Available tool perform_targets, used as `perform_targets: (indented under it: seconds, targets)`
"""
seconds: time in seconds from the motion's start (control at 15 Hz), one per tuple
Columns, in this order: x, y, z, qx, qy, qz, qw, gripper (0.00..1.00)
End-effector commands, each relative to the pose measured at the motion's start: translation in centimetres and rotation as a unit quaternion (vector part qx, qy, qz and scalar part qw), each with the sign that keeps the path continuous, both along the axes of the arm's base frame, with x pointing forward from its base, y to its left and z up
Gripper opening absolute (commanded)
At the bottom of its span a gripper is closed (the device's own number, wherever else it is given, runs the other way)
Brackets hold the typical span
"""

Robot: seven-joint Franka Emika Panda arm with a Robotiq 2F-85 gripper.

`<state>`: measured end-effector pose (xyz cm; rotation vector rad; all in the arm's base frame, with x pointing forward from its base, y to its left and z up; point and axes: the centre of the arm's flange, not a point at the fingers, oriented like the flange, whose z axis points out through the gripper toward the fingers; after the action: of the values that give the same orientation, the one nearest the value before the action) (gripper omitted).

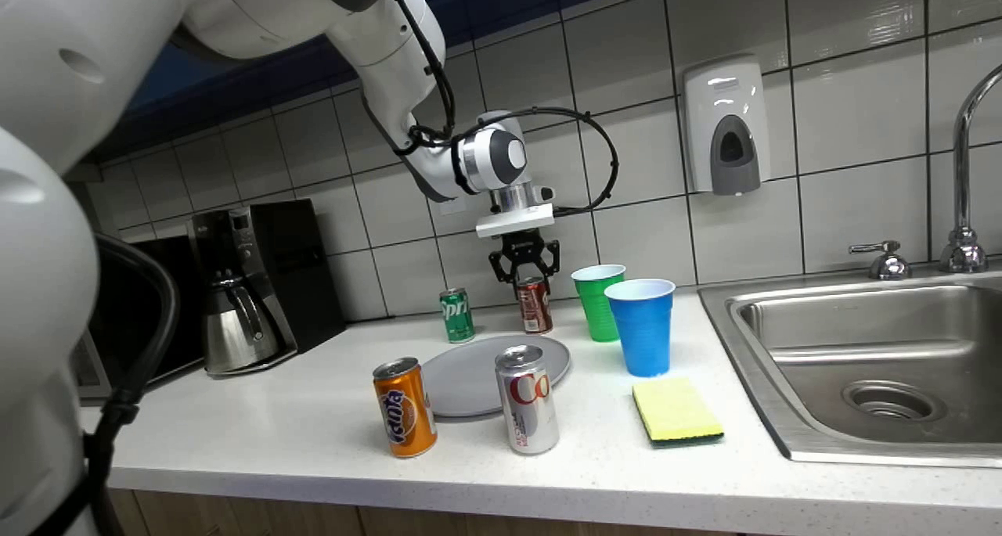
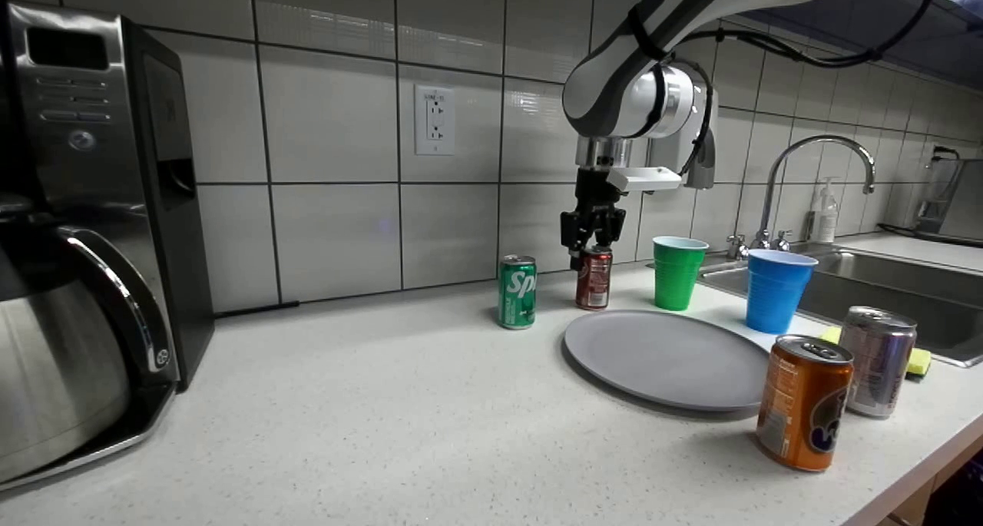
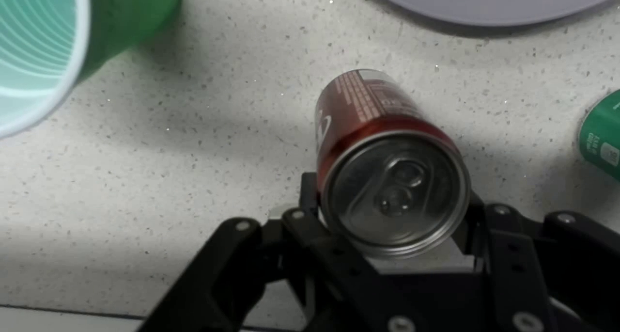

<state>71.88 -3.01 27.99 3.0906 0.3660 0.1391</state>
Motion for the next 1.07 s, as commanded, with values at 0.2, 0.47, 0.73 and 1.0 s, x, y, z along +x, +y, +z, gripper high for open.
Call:
perform_targets:
  seconds: [0.2, 0.47, 0.73, 1.0]
  targets:
    - [-0.9, 0.6, 2.2, -0.001, -0.006, -0.007, 1.0000, 0.37]
    - [-2.0, 1.0, 3.3, 0.002, -0.012, -0.006, 0.9999, 0.37]
    - [-3.9, 1.7, 4.1, 0.005, -0.012, -0.002, 0.9999, 0.37]
    - [-6.3, 1.9, 4.7, 0.011, -0.007, -0.002, 0.9999, 0.37]
